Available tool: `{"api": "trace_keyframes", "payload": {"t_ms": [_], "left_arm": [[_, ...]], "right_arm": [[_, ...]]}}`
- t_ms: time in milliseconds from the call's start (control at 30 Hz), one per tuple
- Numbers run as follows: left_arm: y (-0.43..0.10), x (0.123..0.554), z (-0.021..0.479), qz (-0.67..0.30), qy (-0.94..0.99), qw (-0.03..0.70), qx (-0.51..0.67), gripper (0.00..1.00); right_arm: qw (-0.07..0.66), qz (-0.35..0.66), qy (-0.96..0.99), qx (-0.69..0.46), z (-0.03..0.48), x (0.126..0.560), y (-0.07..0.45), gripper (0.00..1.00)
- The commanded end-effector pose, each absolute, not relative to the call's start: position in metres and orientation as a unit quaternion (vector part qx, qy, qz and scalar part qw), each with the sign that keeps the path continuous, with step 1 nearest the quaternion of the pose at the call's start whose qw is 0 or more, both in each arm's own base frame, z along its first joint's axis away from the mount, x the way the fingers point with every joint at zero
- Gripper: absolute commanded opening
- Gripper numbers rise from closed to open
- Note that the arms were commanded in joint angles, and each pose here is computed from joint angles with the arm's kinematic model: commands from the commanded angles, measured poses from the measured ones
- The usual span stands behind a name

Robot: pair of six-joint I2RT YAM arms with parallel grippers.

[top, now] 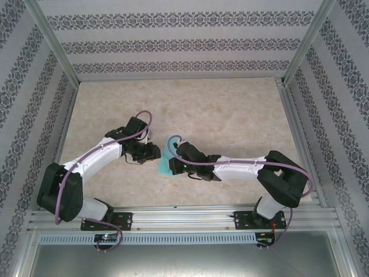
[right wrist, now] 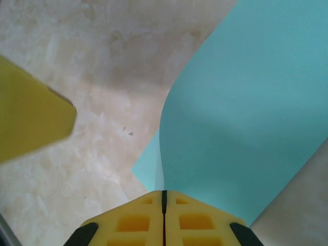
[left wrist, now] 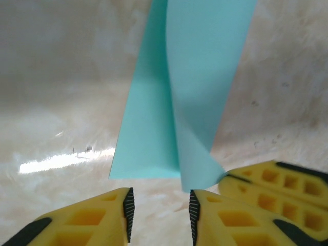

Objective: Fold a paper plane with a square sheet of paper (pick it up from the middle)
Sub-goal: Fold the triangle a second time at the center of the table.

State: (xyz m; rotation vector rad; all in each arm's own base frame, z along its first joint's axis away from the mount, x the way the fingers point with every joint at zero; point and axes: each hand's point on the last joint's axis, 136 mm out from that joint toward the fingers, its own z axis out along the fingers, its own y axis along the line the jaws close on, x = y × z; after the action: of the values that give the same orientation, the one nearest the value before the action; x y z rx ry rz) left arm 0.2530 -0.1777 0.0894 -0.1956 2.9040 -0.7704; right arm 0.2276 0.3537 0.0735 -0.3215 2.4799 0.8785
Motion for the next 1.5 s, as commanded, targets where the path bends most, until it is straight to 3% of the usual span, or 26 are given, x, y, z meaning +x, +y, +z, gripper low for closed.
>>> {"api": "trace_keyframes", "payload": {"t_ms": [0,300,1000,1467], "left_arm": [[-0.19,0.248,0.094,-0.294,0.952,0.061,-0.051,0.28],[-0.203,0.234,0.068,-0.293,0.955,0.024,-0.041,0.16],[-0.197,0.231,0.013,-0.215,0.975,-0.001,-0.061,0.11],[-0.191,0.226,0.002,-0.195,0.979,-0.008,-0.06,0.11]], "right_arm": [[0.23,0.381,0.887,-0.126,0.094,0.224,0.364,0.07],[0.206,0.373,0.895,-0.133,0.086,0.231,0.35,0.07],[0.176,0.31,0.926,-0.123,0.064,0.245,0.325,0.08],[0.157,0.256,0.946,-0.123,0.051,0.26,0.314,0.07]]}}
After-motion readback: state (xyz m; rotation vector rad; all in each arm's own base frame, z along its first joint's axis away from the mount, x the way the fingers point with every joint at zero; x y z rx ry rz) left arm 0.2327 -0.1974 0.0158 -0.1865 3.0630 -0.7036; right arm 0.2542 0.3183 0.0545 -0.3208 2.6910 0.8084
